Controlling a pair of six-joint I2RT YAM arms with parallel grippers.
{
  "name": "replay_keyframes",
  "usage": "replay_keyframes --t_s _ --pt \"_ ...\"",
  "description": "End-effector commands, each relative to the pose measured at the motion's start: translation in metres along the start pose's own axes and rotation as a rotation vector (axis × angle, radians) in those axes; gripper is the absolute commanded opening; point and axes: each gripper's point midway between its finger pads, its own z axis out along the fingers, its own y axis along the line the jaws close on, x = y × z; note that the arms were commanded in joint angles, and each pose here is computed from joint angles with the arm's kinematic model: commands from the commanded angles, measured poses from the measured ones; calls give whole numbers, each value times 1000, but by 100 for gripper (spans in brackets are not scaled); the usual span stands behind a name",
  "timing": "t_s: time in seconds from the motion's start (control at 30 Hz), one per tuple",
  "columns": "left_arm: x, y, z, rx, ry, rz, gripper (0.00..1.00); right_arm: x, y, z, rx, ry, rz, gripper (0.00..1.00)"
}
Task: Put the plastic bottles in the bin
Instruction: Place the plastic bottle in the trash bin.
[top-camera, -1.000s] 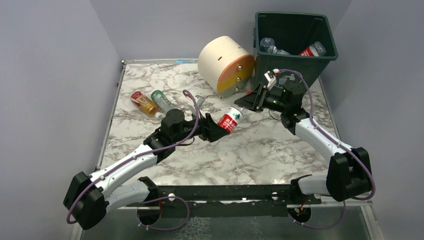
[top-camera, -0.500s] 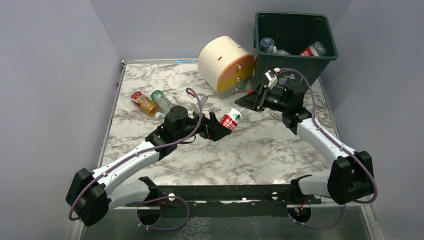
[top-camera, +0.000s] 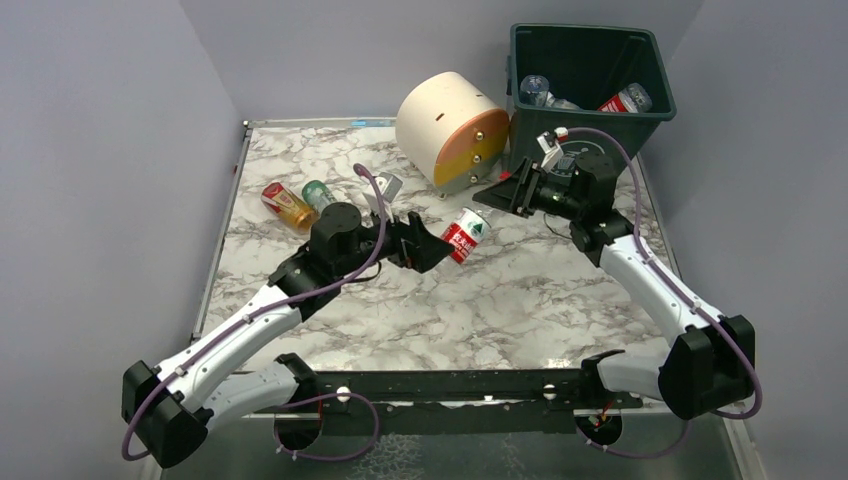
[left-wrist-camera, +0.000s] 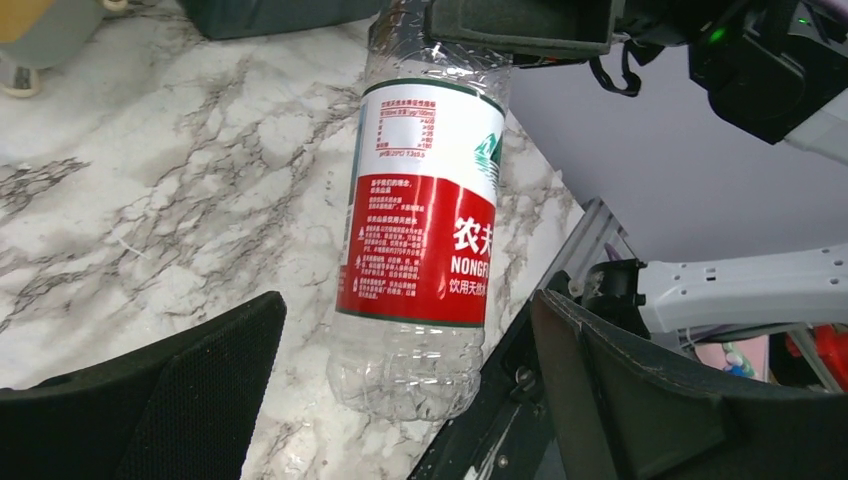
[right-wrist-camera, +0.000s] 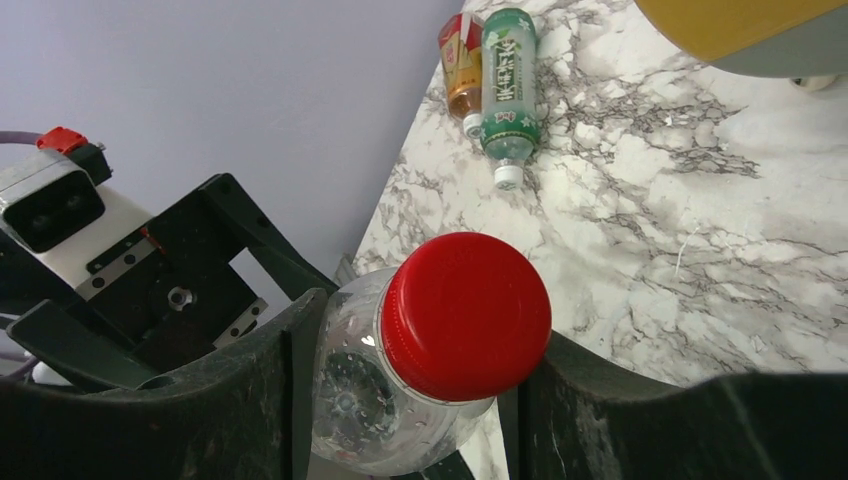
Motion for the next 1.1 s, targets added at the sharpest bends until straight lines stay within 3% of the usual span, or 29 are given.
replay_keyframes --t_s 0.0,0.43,0.73,1.07 --pt "-16 9 -17 -105 -44 43 99 -23 19 -6 21 -62 -78 55" --pt "-41 15 -50 -230 -112 100 99 -87 60 -19 90 -185 -252 56" --pt "-28 25 -54 -263 -89 86 99 -168 89 -45 152 -358 -369 57" --pt "-21 32 -58 -288 -73 89 99 -268 81 -123 190 -612 -342 57"
